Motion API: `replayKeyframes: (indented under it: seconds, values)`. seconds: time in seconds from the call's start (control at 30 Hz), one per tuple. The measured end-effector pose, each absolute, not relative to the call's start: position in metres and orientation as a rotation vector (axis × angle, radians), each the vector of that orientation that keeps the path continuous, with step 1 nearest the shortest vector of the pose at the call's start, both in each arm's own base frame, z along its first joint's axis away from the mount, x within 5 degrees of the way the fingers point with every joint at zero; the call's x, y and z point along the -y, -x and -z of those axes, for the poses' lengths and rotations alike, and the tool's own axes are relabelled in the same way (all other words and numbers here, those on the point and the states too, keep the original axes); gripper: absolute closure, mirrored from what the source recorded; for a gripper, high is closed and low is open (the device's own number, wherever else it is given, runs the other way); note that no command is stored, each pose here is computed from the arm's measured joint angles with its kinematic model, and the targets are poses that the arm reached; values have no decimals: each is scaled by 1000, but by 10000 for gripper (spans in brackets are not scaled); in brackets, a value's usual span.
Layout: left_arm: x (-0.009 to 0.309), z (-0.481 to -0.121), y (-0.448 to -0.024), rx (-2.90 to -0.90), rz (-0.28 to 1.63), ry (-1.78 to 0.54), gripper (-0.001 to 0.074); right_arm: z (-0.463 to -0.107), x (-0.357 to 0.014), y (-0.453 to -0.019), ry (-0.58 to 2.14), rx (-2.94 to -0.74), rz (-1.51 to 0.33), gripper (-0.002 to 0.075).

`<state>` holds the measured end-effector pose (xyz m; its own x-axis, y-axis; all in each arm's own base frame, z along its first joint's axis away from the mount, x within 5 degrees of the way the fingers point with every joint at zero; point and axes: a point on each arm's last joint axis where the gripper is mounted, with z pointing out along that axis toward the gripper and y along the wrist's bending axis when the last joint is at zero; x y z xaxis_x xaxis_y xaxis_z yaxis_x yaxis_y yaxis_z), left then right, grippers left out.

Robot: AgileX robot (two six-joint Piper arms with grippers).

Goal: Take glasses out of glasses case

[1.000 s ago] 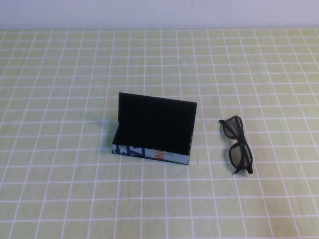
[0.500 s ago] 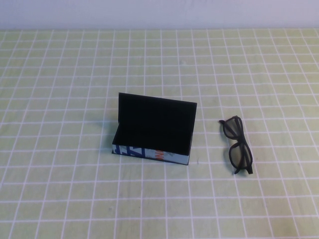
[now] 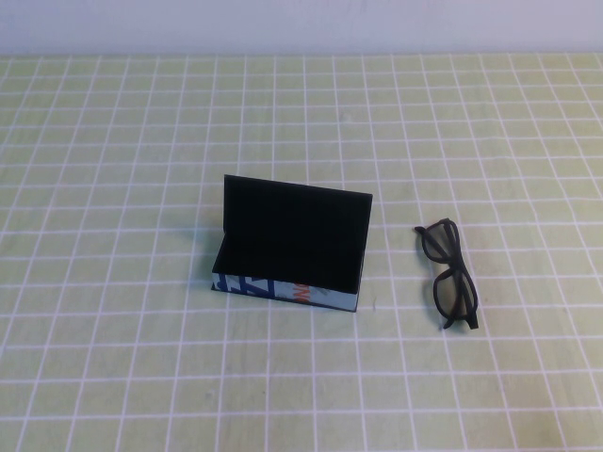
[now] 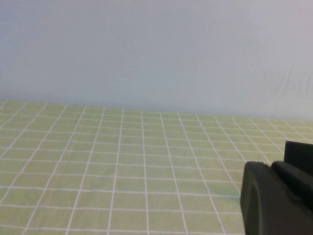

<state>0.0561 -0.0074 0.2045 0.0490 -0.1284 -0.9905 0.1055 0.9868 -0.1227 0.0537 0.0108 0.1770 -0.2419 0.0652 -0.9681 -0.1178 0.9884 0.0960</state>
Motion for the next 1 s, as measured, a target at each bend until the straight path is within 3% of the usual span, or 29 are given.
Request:
replayKeyframes:
  seconds: [0.47,0.8,1.0]
  values:
    - [7,-205,-56,-1510,173,19,739,-177,-11,-54,39,-1807,-171,743]
    - [4,-203,-56,-1524,49,-43,739,-177,-11,-54,39,-1807,-171,743]
    - [5,-189,-56,-1676,23,-100,739,-177,-11,-54,39,-1807,-171,743]
